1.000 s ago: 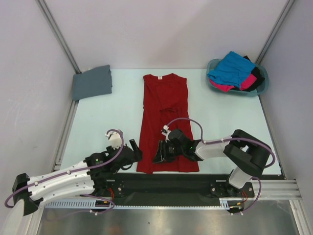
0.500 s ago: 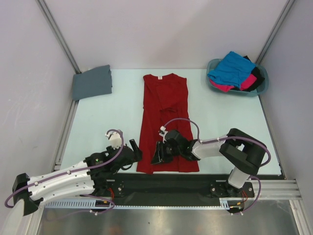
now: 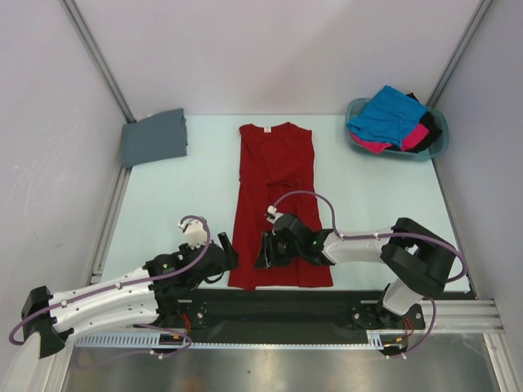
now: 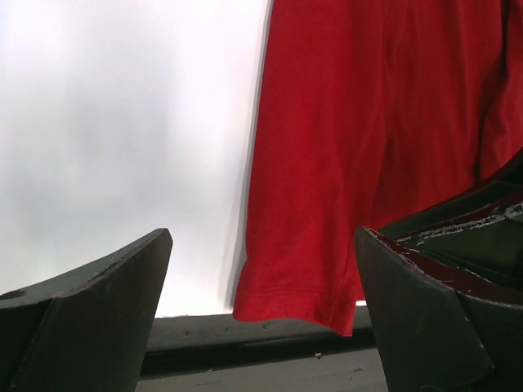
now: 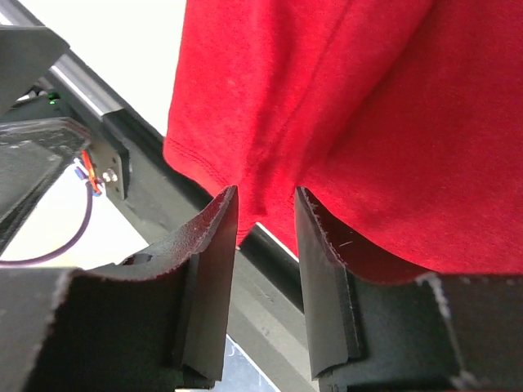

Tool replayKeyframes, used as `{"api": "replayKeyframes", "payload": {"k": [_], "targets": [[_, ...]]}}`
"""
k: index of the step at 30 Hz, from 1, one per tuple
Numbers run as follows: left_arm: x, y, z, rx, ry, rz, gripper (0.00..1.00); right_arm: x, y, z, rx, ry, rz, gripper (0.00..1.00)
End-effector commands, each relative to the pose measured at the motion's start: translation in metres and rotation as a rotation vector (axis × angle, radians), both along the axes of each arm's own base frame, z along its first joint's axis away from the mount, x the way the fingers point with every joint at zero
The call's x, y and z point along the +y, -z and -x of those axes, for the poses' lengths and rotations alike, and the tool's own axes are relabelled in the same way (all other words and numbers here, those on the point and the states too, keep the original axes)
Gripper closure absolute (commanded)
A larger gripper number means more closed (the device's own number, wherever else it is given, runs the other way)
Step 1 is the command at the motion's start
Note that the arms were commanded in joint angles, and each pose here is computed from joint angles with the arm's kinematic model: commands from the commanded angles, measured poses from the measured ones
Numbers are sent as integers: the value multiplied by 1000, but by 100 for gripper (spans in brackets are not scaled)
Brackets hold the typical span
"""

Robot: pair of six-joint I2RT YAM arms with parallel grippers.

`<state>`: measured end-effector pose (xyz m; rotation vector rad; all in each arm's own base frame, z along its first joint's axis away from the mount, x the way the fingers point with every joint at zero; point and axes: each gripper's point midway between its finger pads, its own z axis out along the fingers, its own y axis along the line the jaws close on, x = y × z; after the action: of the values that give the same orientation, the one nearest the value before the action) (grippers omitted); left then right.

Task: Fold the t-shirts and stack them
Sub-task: Fold the tshirt

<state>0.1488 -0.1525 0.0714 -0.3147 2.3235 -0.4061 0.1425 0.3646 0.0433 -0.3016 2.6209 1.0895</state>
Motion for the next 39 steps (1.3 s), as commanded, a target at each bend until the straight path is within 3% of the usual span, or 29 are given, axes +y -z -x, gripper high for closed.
{"api": "replayKeyframes", "payload": {"k": [1, 17, 26, 39], "targets": [[-3, -5, -4, -24, 5, 10, 0, 4, -3, -10, -40, 12, 14, 61], [-1, -7, -4, -27, -4, 10, 0, 9, 8, -15, -23, 8, 31, 66], [1, -7, -4, -27, -8, 6, 0, 11, -6, -15, -44, -10, 11, 100], [-1, -7, -4, -27, -5, 12, 0, 1, -47, -8, -76, -12, 6, 100]]}}
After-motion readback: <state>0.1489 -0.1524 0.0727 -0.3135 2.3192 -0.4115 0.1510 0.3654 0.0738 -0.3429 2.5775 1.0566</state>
